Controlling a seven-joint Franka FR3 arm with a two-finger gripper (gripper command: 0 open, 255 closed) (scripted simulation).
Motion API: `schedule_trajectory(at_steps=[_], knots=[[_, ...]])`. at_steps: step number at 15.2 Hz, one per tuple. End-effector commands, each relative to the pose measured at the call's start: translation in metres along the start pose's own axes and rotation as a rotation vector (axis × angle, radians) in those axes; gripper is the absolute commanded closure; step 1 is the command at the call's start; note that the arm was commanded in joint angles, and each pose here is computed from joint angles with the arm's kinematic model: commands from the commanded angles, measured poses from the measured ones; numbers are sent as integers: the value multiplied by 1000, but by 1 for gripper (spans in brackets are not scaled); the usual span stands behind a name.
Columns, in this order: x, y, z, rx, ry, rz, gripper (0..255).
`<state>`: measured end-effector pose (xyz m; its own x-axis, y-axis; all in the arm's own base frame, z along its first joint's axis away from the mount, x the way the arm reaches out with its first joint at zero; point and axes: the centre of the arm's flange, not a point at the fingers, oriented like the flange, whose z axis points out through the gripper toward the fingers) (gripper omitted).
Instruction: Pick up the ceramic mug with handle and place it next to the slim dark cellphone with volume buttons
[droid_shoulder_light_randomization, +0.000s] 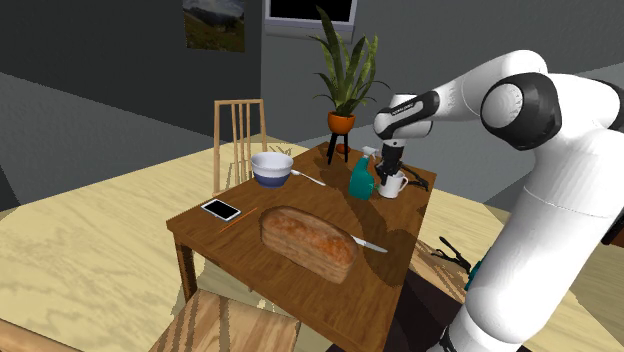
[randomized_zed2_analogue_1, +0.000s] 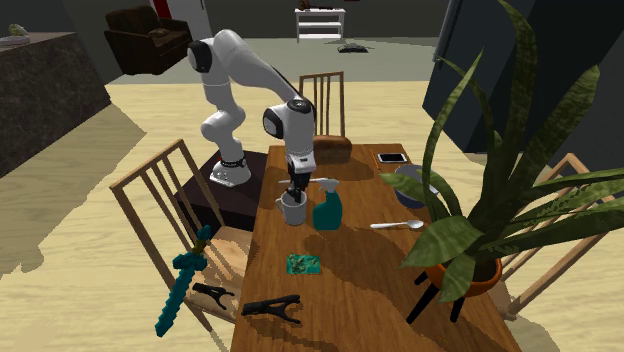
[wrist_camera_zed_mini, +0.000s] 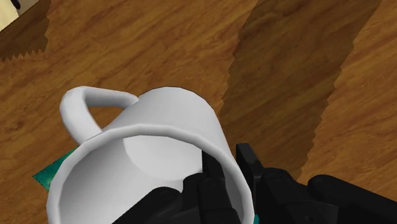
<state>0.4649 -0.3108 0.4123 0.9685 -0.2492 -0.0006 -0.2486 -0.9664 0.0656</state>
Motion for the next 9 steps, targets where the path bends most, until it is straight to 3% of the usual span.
schedule_trajectory(at_steps=[1,9], knots=[[0,1,-10,0,0,0,255],[0,3,-52,0,0,0,255]])
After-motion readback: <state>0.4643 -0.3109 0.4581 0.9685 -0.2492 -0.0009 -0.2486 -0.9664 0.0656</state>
